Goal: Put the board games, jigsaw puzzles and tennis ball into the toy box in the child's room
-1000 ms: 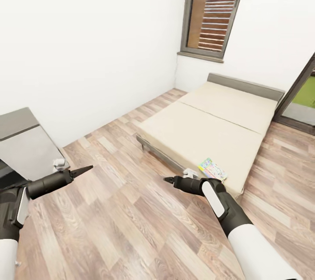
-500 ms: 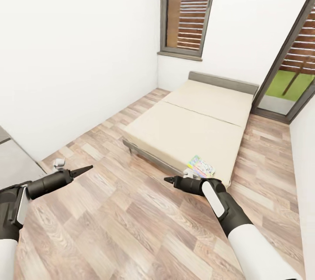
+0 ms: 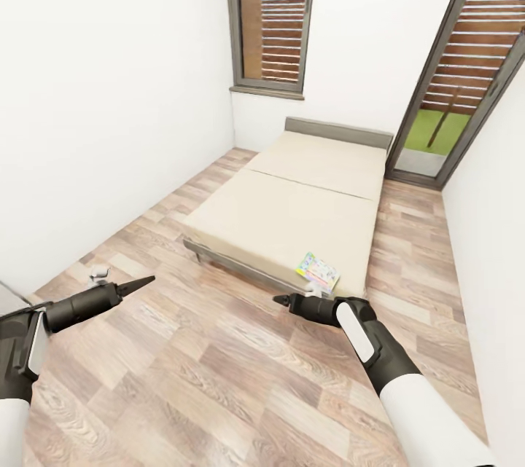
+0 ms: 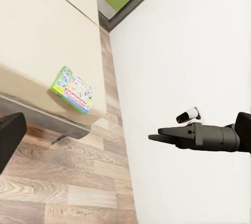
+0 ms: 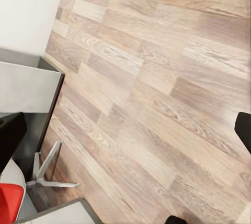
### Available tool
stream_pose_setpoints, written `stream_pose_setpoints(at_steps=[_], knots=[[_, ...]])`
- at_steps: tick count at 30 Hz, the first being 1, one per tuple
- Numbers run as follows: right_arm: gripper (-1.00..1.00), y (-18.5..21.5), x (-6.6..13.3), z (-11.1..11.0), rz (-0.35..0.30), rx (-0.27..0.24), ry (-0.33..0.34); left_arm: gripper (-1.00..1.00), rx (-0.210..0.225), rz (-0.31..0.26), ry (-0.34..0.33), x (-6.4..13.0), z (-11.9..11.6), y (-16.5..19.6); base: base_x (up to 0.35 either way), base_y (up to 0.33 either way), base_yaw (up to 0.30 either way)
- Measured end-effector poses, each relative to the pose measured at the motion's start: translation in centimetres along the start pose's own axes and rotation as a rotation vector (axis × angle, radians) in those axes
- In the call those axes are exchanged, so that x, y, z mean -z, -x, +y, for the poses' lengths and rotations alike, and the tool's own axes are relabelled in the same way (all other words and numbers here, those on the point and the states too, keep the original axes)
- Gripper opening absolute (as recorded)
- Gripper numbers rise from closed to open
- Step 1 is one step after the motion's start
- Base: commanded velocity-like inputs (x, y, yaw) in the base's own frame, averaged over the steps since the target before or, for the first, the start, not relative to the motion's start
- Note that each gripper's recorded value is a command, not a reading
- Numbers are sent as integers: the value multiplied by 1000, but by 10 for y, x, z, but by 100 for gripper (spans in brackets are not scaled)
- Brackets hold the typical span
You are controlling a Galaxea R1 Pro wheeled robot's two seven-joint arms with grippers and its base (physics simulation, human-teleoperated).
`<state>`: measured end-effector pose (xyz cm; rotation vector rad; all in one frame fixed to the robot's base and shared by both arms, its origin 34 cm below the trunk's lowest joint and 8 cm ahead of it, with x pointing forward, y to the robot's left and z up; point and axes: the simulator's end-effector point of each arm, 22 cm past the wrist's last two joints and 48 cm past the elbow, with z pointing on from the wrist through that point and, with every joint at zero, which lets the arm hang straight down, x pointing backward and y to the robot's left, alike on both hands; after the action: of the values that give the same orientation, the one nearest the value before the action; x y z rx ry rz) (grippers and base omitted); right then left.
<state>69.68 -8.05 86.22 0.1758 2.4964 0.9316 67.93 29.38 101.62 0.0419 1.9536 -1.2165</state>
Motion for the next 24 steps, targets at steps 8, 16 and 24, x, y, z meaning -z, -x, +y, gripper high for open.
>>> stream_pose_setpoints(at_steps=[8,16,24], knots=[[100,-4,-2,-3,8,-7,-4,100,0,-1,0,0,0,0,0,166,-279],[100,-4,-2,-3,8,-8,-5,100,-1,1,1,0,0,0,2,121,-279],[100,-4,-1,-3,8,-8,-5,100,0,0,1,0,0,-1,96,96,-254]])
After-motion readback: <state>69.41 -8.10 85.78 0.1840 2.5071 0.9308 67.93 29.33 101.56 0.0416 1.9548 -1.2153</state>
